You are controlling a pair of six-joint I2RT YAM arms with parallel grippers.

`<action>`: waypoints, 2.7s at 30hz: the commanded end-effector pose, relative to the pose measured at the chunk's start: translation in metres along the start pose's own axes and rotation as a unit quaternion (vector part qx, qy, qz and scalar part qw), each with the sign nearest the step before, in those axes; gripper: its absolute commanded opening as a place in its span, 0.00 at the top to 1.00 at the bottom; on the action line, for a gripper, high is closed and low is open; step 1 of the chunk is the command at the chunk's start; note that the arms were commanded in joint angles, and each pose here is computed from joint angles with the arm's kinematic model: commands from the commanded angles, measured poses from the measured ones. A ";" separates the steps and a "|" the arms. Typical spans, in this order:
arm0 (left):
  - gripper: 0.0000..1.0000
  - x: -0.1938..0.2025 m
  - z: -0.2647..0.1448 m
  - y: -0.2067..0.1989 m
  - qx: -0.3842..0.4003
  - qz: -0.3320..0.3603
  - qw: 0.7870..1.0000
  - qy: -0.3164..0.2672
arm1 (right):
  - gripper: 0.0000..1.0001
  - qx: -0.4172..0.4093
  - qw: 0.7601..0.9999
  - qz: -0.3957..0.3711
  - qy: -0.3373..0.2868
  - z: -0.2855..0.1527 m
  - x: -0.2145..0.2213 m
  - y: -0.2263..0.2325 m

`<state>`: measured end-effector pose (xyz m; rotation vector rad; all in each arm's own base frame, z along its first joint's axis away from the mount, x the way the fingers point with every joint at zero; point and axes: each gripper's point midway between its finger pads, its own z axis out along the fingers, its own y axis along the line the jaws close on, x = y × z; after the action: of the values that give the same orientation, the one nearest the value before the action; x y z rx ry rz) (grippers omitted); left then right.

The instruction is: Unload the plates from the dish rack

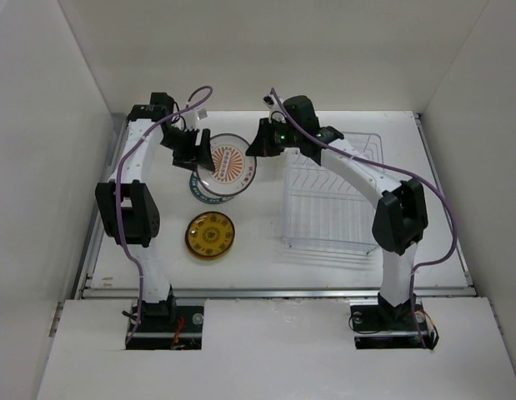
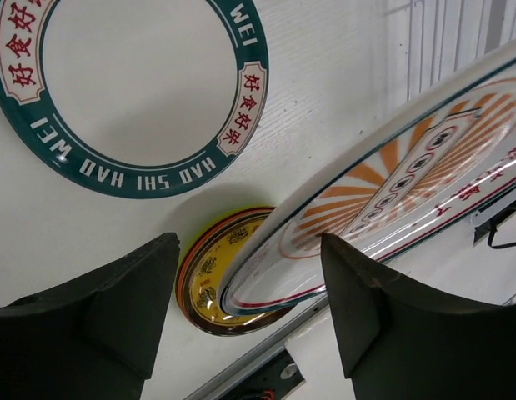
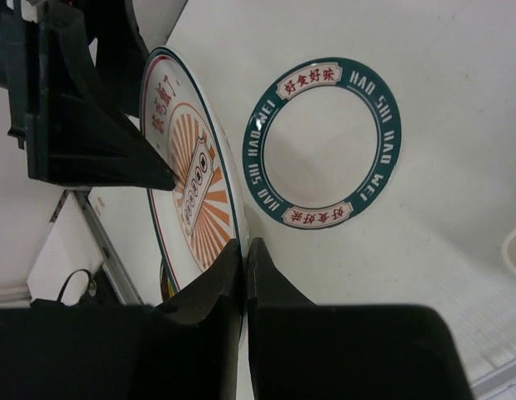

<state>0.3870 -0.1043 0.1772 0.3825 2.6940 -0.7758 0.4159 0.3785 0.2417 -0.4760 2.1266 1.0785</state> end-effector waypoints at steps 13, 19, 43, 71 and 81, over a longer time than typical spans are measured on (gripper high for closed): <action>1.00 0.003 -0.013 -0.024 0.066 0.004 0.998 -0.004 | 0.95 -0.032 0.999 0.005 0.004 0.016 0.003 0.016; 1.00 -0.003 -0.024 -0.001 0.034 -0.017 0.999 -0.026 | 0.10 0.054 0.998 -0.017 -0.007 0.001 -0.007 -0.005; 0.06 0.000 0.034 0.083 -0.133 -0.077 0.986 0.067 | 0.00 0.160 0.976 -0.072 -0.126 -0.121 -0.064 0.024; 0.00 0.102 -0.238 0.164 -0.551 -0.281 0.781 -0.081 | 0.00 0.624 0.754 0.063 -0.195 -0.368 0.030 -0.078; 0.00 0.133 -0.235 0.147 -0.552 -0.273 0.785 -0.073 | 0.00 0.606 0.769 0.119 -0.166 -0.380 0.067 -0.068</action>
<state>0.2789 0.1674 0.2329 -0.7123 2.6214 0.6828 0.2706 0.0391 0.3128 0.5295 2.0643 -0.2710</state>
